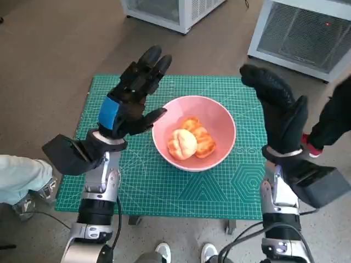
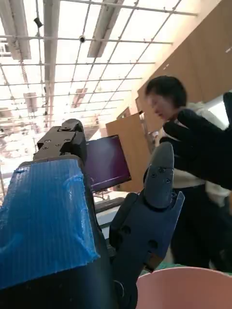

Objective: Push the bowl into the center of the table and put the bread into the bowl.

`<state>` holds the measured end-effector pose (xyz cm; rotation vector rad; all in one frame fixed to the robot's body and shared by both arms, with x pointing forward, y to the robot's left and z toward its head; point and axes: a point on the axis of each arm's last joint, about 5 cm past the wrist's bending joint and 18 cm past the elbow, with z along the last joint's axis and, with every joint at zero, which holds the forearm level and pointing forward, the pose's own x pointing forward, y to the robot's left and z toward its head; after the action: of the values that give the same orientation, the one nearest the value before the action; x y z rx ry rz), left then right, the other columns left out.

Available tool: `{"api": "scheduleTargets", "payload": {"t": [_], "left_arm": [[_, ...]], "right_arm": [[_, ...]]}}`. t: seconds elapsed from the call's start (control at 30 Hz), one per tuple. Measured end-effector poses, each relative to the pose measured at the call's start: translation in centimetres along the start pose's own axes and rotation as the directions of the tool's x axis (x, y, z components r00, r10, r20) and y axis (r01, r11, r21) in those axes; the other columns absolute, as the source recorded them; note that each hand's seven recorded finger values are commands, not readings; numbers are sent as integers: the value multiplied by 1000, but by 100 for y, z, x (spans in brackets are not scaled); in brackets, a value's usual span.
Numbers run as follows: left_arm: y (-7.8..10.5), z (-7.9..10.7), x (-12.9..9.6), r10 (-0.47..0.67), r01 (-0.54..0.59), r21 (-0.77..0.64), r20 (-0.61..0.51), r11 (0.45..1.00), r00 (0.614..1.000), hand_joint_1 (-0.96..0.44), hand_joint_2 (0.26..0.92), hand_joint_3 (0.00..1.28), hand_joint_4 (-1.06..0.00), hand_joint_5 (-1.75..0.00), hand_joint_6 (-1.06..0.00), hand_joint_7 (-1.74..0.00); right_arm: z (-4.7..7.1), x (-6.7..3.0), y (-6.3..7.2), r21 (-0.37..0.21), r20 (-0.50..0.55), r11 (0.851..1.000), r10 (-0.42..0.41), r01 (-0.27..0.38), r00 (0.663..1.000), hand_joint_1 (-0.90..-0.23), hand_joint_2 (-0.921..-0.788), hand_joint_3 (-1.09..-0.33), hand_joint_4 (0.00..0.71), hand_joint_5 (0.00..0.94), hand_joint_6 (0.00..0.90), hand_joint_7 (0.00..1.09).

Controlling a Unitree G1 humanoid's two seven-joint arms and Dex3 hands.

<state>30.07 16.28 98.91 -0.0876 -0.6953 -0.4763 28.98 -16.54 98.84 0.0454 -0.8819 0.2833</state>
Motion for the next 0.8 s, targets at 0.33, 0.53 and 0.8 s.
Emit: {"api": "scheduleTargets", "payload": {"t": [0.33, 0.53, 0.8], "left_arm": [[24, 21, -10, -2, 2, 44, 14, 999, 1000, -667, 921, 397, -224, -1, -2, -512], [26, 22, -14, 15, -16, 43, 22, 999, 1000, -671, 921, 399, -219, 0, 1, -504], [1, 13, -11, 51, -52, 33, 38, 998, 998, -681, 921, 395, -218, -1, 1, -468]], "right_arm": [[52, 58, 30, -21, 3, 1000, 4, -4, 1000, -754, -921, -742, 278, 0, 162, 509], [68, 74, 36, -29, 3, 1000, -2, 2, 1000, -750, -921, -740, 277, 0, 166, 504], [85, 86, 34, -47, 8, 999, 4, -4, 1000, -744, -921, -741, 277, 0, 169, 500]]}}
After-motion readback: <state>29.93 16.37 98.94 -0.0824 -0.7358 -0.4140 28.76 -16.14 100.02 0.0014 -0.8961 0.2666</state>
